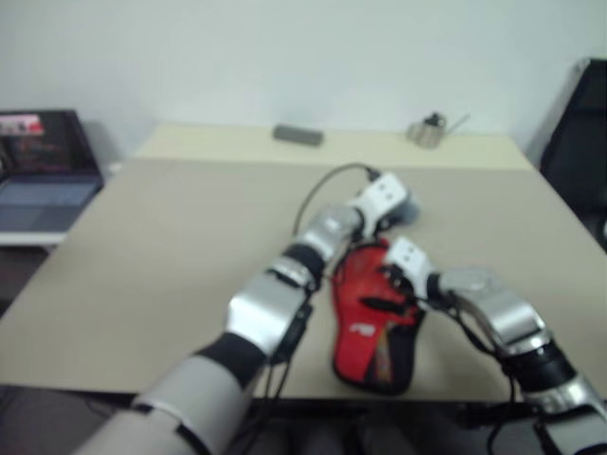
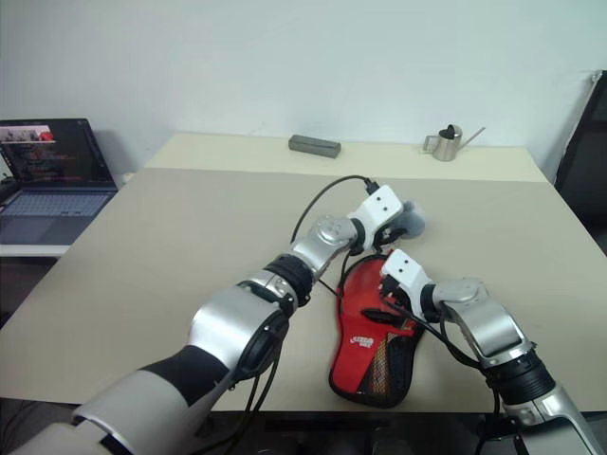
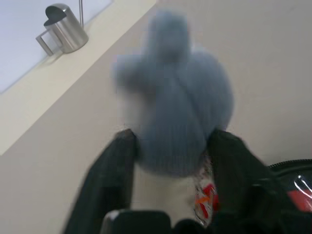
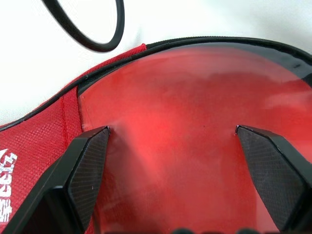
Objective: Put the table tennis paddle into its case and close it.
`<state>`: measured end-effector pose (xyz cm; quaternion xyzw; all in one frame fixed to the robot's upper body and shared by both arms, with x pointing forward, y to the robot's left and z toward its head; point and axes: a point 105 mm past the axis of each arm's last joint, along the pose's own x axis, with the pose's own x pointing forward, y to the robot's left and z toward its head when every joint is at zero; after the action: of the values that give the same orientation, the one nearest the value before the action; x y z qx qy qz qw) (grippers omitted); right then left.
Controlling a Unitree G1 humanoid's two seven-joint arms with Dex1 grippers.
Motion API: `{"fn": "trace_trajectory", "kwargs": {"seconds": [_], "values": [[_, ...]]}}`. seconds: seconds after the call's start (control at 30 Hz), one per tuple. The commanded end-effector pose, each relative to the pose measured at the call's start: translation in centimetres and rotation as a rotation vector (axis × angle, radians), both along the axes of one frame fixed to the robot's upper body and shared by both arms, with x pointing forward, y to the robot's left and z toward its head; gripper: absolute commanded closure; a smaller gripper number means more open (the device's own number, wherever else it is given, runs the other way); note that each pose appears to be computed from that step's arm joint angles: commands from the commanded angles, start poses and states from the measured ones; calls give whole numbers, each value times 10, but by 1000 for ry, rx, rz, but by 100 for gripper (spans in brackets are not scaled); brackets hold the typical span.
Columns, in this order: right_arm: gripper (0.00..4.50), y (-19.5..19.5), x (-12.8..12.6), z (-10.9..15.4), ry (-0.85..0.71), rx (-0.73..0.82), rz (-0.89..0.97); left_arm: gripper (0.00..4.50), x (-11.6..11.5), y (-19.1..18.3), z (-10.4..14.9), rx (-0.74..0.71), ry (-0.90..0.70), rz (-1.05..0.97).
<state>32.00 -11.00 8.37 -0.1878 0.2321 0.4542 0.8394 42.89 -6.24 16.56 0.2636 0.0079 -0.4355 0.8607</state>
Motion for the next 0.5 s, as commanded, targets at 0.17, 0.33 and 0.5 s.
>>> {"fn": "trace_trajectory", "kwargs": {"seconds": [0.17,0.33,0.5], "values": [[0,-6,-24,-58,242,-86,-9,145,14,27,46,-105,-70,-2],[0,-6,-20,-54,233,-78,-9,145,19,65,66,-215,-43,-30],[0,-8,-15,-46,222,-61,-16,145,-1,95,63,-284,71,-257]]}}
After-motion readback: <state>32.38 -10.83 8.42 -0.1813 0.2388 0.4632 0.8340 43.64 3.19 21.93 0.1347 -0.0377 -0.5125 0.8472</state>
